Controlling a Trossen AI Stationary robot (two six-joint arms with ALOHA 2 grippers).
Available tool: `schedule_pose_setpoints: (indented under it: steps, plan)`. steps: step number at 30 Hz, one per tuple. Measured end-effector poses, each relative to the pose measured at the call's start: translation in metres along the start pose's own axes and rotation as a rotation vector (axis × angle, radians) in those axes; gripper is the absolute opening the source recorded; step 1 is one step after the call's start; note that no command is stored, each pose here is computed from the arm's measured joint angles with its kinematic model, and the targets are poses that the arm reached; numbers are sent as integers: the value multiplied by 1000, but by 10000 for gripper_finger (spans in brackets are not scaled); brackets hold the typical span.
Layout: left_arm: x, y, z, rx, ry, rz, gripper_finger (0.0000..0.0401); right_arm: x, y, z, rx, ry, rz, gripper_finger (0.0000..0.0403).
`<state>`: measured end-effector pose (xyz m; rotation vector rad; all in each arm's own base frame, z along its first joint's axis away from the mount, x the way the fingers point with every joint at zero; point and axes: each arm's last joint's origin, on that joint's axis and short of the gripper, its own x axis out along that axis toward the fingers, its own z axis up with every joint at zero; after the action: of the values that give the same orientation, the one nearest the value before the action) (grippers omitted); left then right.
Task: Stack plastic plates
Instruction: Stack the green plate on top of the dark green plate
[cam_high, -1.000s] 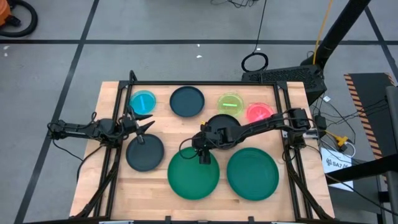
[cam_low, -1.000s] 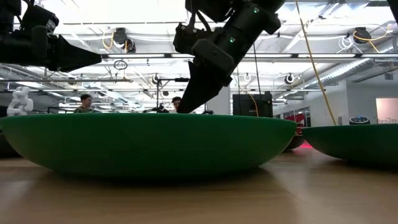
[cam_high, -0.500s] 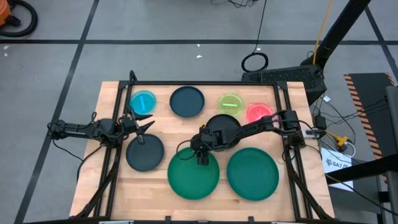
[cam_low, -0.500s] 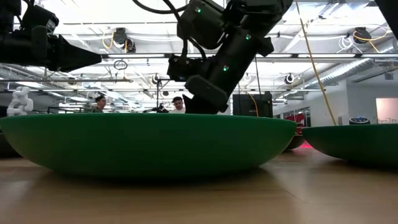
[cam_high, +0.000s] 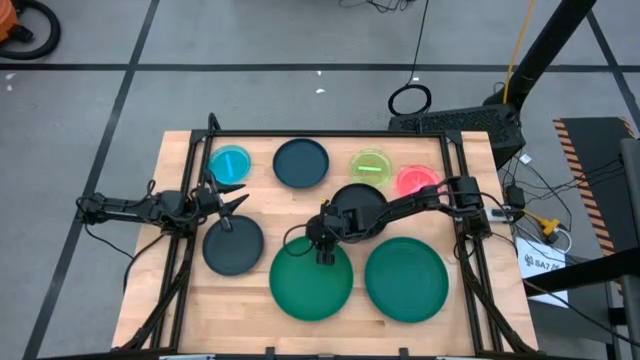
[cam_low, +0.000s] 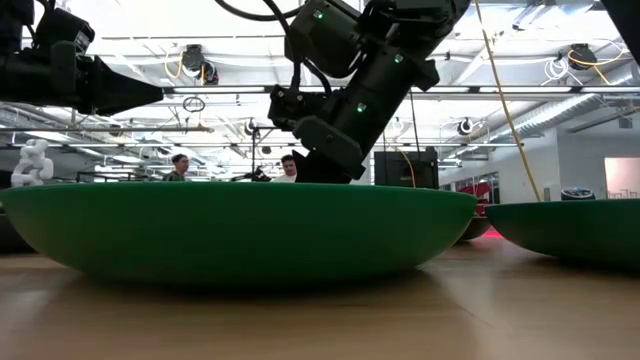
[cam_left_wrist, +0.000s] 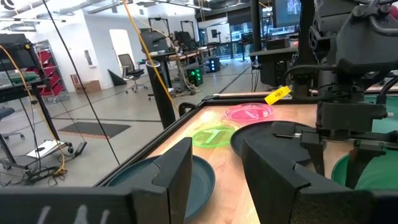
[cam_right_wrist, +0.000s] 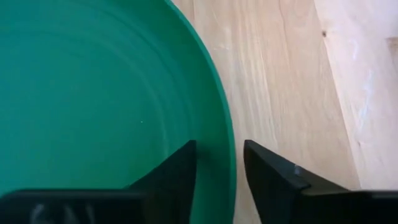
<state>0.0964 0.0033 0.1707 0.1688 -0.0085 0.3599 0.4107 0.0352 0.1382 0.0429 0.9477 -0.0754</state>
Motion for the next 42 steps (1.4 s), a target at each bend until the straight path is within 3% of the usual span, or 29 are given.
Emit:
schedule_pose_setpoints:
  steps: [12,25,35,42]
  plan:
    - [0,0,0,0,0,0,147,-1,0,1,56,-6,15,18]
    - [0,0,0,-2,0,0,147,-1,0,1,86,-5,4,17]
    - [0,0,0,-8,0,0,147,-1,4,0,218,-24,-69,17]
    - [0,0,0,-9,0,0,147,-1,7,0,221,-25,-66,17]
